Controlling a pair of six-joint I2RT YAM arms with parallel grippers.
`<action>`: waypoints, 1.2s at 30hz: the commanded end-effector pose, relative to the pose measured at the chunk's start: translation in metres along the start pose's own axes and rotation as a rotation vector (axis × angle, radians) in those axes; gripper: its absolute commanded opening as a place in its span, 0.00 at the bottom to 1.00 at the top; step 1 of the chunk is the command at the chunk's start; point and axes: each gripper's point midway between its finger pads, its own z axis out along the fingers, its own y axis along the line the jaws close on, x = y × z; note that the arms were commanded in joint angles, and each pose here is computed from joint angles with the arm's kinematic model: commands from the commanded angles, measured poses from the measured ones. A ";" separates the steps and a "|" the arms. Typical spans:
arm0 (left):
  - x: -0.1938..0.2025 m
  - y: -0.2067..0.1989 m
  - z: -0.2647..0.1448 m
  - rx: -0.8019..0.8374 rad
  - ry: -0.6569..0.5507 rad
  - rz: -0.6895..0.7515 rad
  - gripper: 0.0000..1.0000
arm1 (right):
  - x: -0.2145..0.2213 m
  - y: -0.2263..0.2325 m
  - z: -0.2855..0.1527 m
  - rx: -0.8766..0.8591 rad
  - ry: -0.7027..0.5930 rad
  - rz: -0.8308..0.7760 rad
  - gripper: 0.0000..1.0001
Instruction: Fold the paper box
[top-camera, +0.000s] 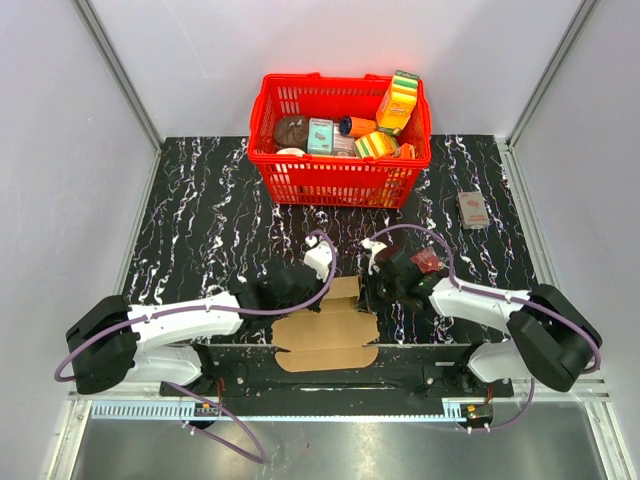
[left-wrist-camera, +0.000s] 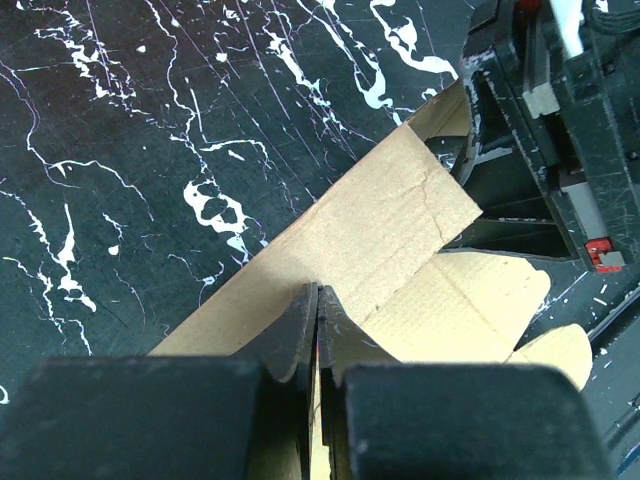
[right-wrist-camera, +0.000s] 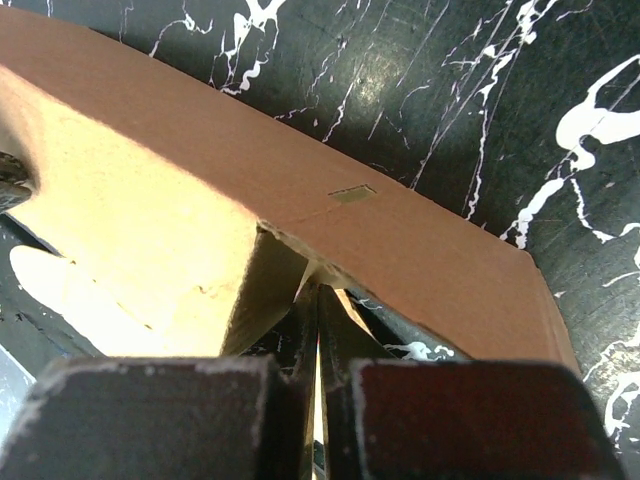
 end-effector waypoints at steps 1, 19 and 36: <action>0.014 0.003 0.000 -0.010 0.028 0.003 0.00 | -0.009 0.009 0.003 -0.052 -0.021 -0.030 0.03; 0.016 0.006 -0.003 -0.025 0.026 -0.002 0.00 | -0.026 0.013 -0.017 -0.033 -0.106 -0.033 0.07; 0.014 0.007 -0.003 -0.034 0.023 -0.004 0.00 | -0.056 -0.022 -0.121 0.386 -0.129 -0.012 0.47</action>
